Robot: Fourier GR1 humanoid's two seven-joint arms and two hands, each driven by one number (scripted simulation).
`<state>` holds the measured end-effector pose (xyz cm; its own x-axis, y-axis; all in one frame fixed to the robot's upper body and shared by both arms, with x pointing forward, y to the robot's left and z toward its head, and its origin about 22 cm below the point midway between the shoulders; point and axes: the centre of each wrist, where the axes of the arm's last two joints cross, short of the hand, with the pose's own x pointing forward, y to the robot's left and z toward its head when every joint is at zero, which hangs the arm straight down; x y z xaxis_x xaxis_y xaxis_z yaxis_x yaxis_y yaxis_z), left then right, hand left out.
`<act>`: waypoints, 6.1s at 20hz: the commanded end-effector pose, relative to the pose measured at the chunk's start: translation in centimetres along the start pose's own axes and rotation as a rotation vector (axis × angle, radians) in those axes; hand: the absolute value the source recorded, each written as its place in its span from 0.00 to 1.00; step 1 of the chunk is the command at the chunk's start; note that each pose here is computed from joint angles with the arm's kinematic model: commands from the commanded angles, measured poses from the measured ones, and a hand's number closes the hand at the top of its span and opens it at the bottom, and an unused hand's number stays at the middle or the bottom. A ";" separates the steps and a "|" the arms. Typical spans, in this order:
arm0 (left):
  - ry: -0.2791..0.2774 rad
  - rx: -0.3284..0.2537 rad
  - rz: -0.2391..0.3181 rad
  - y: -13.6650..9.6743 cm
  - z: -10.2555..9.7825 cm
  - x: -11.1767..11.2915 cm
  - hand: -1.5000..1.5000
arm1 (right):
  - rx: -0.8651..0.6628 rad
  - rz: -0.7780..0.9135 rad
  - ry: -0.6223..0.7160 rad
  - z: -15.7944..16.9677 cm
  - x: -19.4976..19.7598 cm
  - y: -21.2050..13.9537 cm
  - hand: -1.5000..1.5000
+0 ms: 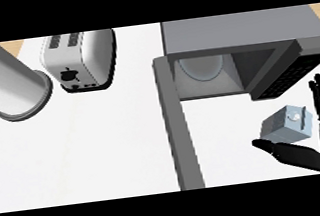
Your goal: Pick up the milk, place it into the microwave and close the microwave
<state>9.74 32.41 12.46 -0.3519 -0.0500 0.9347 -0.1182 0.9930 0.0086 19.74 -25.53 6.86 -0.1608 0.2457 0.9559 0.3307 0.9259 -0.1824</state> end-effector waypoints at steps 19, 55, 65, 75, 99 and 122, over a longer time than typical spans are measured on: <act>-0.028 -0.010 0.018 2.2 2.7 1.4 0.00 | -0.047 0.031 0.111 3.7 -13.5 -5.7 0.00; -0.018 -0.029 0.038 1.8 2.5 1.7 0.00 | 0.187 -0.024 -0.154 -3.0 -20.9 -0.4 1.00; -0.017 -0.024 0.028 3.0 4.3 2.1 0.00 | 0.451 -0.238 -0.230 -5.3 -18.8 3.7 1.00; 0.004 0.001 0.016 3.3 3.8 1.6 0.00 | 0.415 -0.165 -0.284 -6.9 -11.2 9.7 1.00; -0.021 -0.034 0.035 3.5 1.7 -0.3 0.00 | 0.293 0.286 -0.279 -18.2 -5.1 17.1 1.00; -0.024 -0.081 0.061 4.0 -0.7 -1.5 0.00 | -0.093 0.715 -0.293 -21.3 -6.7 9.7 0.00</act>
<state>9.92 36.32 11.30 -0.3701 0.0160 0.9289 -0.0106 0.9997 -0.0214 44.03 -23.09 3.76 -0.2198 0.8198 0.5288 0.4401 0.5671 -0.6962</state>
